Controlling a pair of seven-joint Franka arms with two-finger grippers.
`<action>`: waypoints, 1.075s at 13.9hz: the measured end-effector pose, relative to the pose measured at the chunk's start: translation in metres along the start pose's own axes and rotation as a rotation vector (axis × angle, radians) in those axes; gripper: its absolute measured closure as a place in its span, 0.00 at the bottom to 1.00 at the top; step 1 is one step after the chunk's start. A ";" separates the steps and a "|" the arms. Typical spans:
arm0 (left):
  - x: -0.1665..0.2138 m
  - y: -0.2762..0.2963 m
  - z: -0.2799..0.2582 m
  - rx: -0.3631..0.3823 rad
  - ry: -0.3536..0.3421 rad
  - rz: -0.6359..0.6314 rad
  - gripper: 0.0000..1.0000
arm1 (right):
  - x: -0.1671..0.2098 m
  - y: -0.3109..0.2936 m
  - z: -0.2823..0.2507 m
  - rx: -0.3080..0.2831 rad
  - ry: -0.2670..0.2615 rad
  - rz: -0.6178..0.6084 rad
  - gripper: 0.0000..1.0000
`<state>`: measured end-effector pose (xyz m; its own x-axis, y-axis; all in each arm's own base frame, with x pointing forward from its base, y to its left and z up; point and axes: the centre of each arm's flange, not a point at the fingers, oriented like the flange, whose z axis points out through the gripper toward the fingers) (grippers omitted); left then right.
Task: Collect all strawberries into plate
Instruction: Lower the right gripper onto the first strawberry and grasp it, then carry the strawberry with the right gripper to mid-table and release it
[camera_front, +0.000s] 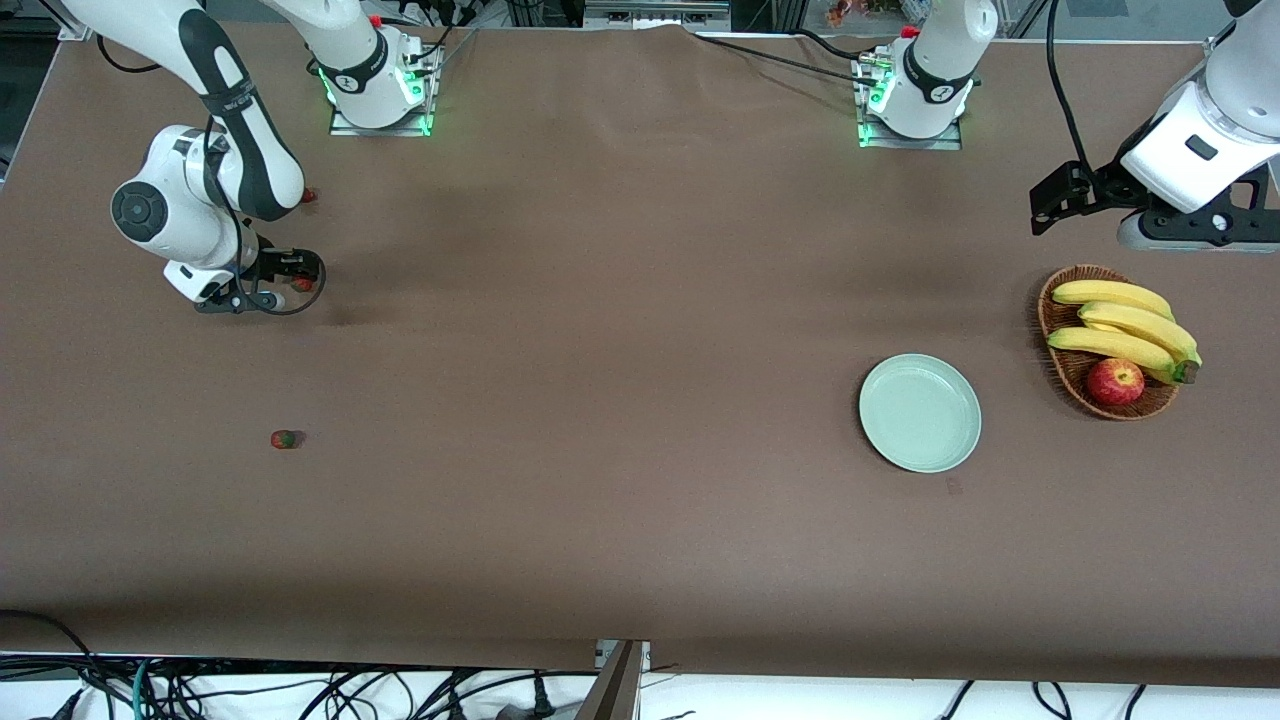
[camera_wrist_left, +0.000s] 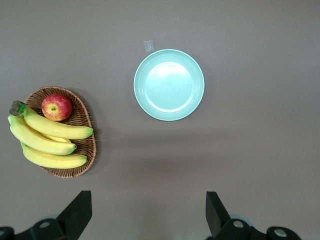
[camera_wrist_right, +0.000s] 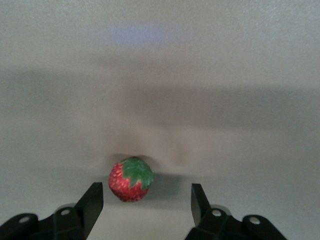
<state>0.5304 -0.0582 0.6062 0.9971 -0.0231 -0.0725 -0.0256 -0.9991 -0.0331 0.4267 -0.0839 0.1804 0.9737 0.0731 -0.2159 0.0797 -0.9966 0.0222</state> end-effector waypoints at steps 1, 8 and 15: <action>0.000 0.000 0.000 0.000 -0.002 0.000 0.00 | 0.000 0.000 0.000 0.004 0.000 0.005 0.27; -0.001 0.000 0.001 0.001 -0.009 0.000 0.00 | 0.002 -0.001 0.004 0.011 0.017 0.012 0.67; -0.001 0.000 0.000 0.001 -0.009 -0.001 0.00 | 0.077 -0.120 -0.071 0.045 0.096 0.120 0.68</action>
<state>0.5293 -0.0577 0.6062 0.9964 -0.0221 -0.0817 -0.0249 -0.9991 -0.0336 0.5071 0.0444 0.2300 0.9917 -0.0456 -0.1200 -0.0462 -0.9989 -0.0023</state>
